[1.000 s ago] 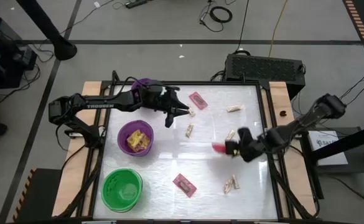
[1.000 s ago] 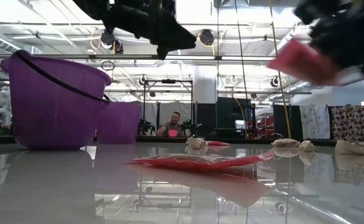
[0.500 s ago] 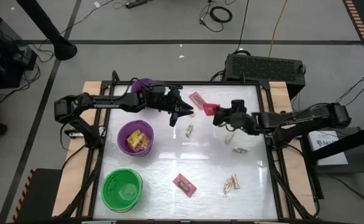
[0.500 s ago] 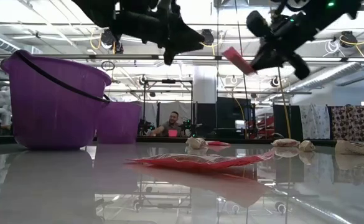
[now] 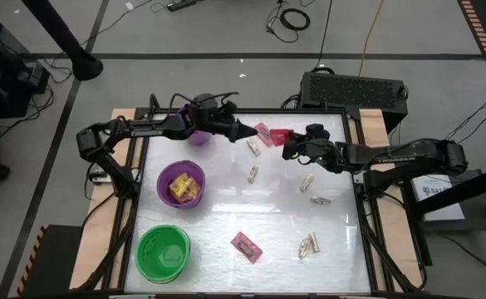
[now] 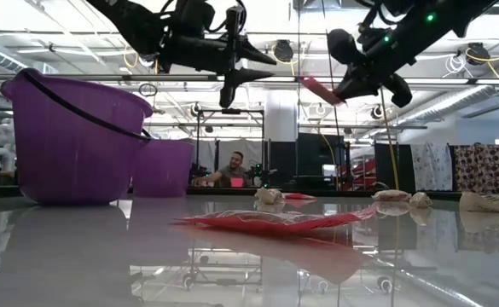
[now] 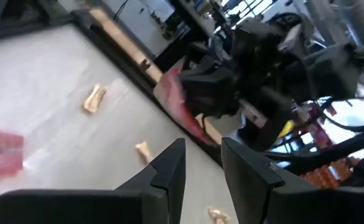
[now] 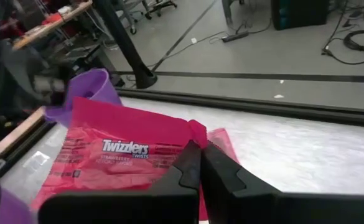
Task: Sort candy by brand, put in halloween buckets
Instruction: Put the red candy into the top purple bucket
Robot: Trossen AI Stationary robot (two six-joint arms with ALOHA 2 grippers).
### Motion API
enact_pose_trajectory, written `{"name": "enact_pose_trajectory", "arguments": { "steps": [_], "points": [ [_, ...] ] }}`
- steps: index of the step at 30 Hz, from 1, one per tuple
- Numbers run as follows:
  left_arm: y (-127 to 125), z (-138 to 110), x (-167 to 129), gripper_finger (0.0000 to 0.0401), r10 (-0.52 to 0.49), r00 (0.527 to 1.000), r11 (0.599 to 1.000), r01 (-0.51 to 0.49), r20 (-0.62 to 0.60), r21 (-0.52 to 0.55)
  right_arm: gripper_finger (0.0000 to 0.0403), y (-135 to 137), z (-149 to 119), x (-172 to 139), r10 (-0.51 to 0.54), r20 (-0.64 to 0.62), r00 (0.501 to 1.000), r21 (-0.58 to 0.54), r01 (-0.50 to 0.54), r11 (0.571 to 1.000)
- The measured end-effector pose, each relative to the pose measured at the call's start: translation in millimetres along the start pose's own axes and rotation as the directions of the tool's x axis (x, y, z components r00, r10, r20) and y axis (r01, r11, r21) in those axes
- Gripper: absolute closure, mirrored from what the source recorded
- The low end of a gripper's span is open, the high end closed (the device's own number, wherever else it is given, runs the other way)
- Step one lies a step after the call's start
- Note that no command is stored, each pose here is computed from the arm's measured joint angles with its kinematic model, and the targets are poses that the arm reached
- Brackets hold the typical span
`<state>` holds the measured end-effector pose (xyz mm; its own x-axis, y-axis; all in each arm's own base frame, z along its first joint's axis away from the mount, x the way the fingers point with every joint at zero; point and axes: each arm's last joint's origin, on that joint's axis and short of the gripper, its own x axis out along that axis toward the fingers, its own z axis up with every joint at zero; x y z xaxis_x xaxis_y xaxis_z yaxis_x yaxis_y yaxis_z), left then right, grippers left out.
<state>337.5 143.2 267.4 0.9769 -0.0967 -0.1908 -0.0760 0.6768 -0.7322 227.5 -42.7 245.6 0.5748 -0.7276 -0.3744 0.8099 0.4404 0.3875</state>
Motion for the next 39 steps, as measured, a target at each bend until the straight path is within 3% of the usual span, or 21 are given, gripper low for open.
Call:
{"name": "enact_pose_trajectory", "arguments": {
  "steps": [6, 13, 39],
  "points": [
    [15, -6, 19, 0.029, -0.035, 0.994, 0.994, 0.024, -0.105, -0.108, 0.0402, 1, -4, 7, -0.016, -0.005, 1.0, -0.006, 0.016, 1.0],
    [19, -1, 38, 0.029, -0.061, 0.991, 0.99, 0.045, -0.116, -0.133, 0.0402, 1, -4, 8, -0.012, -0.003, 1.0, -0.004, 0.012, 1.0],
    [18, 10, 42, 0.029, -0.018, 0.998, 0.996, 0.014, -0.053, -0.083, 0.0403, 5, -2, 7, 0.033, -0.001, 0.999, 0.006, -0.033, 0.999]
  ]
}}
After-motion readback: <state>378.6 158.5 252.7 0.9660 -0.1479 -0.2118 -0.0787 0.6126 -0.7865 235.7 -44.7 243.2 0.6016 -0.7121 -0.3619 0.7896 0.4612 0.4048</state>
